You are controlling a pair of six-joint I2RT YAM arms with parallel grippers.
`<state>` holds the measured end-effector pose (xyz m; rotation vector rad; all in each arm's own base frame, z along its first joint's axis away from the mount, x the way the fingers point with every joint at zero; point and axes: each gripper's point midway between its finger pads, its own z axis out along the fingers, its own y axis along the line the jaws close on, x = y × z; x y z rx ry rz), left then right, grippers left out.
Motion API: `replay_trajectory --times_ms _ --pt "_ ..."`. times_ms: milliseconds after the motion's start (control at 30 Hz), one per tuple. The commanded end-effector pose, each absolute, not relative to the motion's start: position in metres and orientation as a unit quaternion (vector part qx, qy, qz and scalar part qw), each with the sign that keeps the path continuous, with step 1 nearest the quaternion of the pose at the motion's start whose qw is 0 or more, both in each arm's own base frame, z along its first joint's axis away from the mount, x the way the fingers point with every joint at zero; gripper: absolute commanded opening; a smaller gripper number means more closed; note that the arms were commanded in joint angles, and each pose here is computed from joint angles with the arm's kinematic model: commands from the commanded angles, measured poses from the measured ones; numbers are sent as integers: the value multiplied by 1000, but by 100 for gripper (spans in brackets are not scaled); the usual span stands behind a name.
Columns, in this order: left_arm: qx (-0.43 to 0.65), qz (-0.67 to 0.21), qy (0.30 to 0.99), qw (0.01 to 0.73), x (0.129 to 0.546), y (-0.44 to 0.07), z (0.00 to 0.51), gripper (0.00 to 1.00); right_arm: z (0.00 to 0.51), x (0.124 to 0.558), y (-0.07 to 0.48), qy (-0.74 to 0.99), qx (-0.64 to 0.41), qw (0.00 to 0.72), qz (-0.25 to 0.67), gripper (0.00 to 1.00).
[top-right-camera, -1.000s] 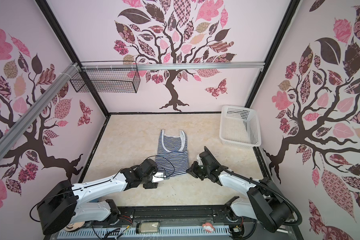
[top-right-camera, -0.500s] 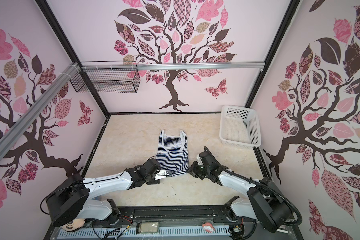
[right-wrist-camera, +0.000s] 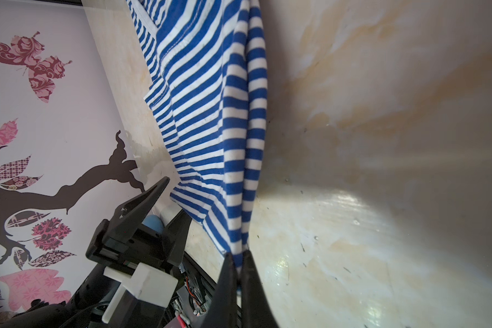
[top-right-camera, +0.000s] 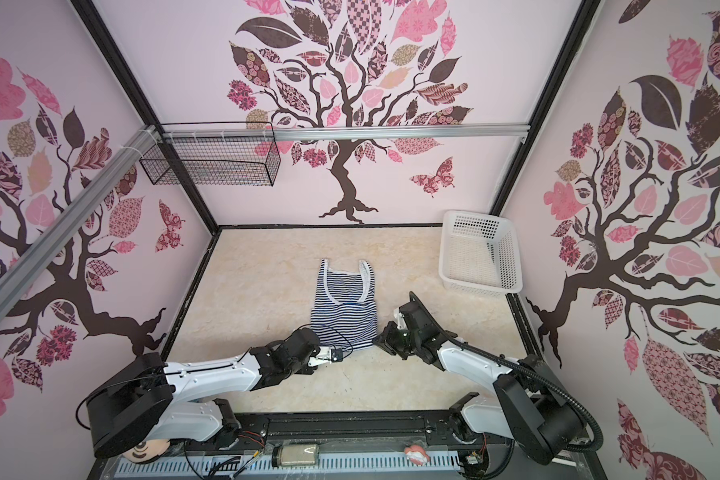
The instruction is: Fold and stack the tank tops
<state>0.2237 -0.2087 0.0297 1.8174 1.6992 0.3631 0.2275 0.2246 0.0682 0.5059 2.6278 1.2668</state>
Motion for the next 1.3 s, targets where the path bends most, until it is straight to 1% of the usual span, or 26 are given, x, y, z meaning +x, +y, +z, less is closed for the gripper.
replay_trajectory --times_ms 0,67,167,300,400,567,633,667,733,1033,1267 --pt "693 142 645 288 220 -203 20 43 85 239 230 876 164 103 442 4" --pt "694 139 646 286 220 -204 18 42 84 239 230 876 165 102 443 4" --pt "691 134 650 286 219 -205 17 46 86 238 230 875 164 103 444 4" --pt "691 132 652 282 218 -205 13 49 86 237 230 875 164 102 444 4" --pt "695 129 652 275 216 -203 10 48 85 237 230 875 164 102 444 4" --pt "697 122 654 267 212 -202 8 37 85 238 230 875 165 102 445 4" --pt "697 120 654 268 212 -203 9 31 86 238 230 874 164 102 445 4" --pt "697 119 654 268 211 -203 10 25 86 238 230 874 164 102 445 4" --pt "693 117 657 274 212 -204 14 0 87 238 230 874 163 103 446 4" --pt "682 102 665 287 213 -211 32 0 91 234 235 871 145 94 459 4" --pt "684 61 679 261 195 -209 46 0 98 220 231 872 133 88 464 4"
